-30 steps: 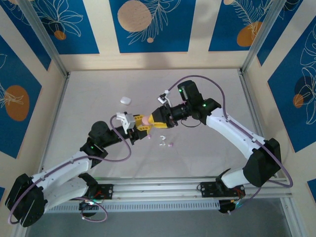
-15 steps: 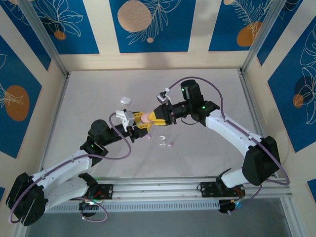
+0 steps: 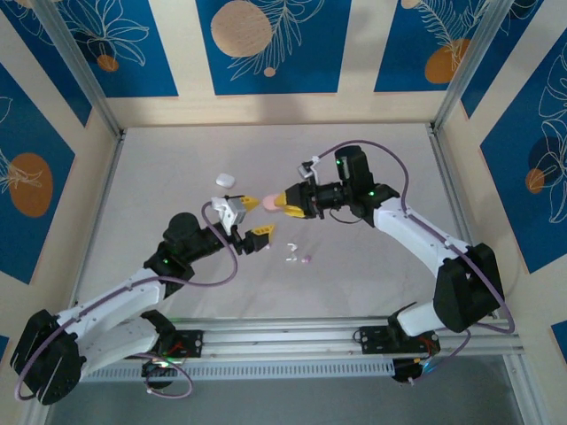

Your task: Insert the wireless bluetooth earbuds into the charging case

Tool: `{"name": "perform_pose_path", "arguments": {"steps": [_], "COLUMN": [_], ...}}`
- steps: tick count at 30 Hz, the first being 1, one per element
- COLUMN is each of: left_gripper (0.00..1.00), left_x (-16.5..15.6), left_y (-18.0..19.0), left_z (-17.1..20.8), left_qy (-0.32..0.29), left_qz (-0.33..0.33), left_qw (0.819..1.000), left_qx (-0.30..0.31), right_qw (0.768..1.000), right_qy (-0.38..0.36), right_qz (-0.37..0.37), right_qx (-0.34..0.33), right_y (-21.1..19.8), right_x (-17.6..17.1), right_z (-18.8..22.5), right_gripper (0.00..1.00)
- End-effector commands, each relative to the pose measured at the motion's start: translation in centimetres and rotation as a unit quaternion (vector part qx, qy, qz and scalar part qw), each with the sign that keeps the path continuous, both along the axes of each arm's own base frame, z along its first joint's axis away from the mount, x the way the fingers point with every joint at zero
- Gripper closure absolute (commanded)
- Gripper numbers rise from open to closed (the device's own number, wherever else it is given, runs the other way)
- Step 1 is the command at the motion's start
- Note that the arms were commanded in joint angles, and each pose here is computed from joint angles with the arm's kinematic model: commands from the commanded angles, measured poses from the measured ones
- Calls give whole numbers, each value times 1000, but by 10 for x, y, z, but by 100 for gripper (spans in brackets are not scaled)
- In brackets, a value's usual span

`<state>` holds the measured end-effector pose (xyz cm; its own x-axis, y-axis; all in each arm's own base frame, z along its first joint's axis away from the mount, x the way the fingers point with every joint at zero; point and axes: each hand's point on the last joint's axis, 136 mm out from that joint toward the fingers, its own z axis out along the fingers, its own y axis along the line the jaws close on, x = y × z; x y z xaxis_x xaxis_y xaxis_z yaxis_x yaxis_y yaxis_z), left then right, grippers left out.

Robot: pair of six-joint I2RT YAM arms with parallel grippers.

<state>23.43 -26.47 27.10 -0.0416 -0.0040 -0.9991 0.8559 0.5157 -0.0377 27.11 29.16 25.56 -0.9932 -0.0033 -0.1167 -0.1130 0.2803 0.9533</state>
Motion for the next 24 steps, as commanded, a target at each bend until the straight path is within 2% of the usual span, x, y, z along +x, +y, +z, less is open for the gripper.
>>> {"name": "perform_pose_path", "arguments": {"steps": [1,6,14,24], "left_gripper": [21,18,16,16], "left_x": [7,11,7,7], "left_y": [20,46,59,60], "left_z": [2,2,-1,2], "left_qy": [-5,25,56,56], "left_qz": [64,130,153,154], "left_qw": [998,991,986,986], "left_qx": [10,25,41,42], "right_qw": [992,978,965,950], "right_qy": [10,50,87,124], "right_qz": [-86,-120,-120,-112], "right_qx": [-88,-165,-214,-262], "right_y": [-30,-49,-39,-30], "right_x": [38,84,137,153], "right_z": [-52,-122,-174,-220], "right_gripper": [87,87,85,79]}}
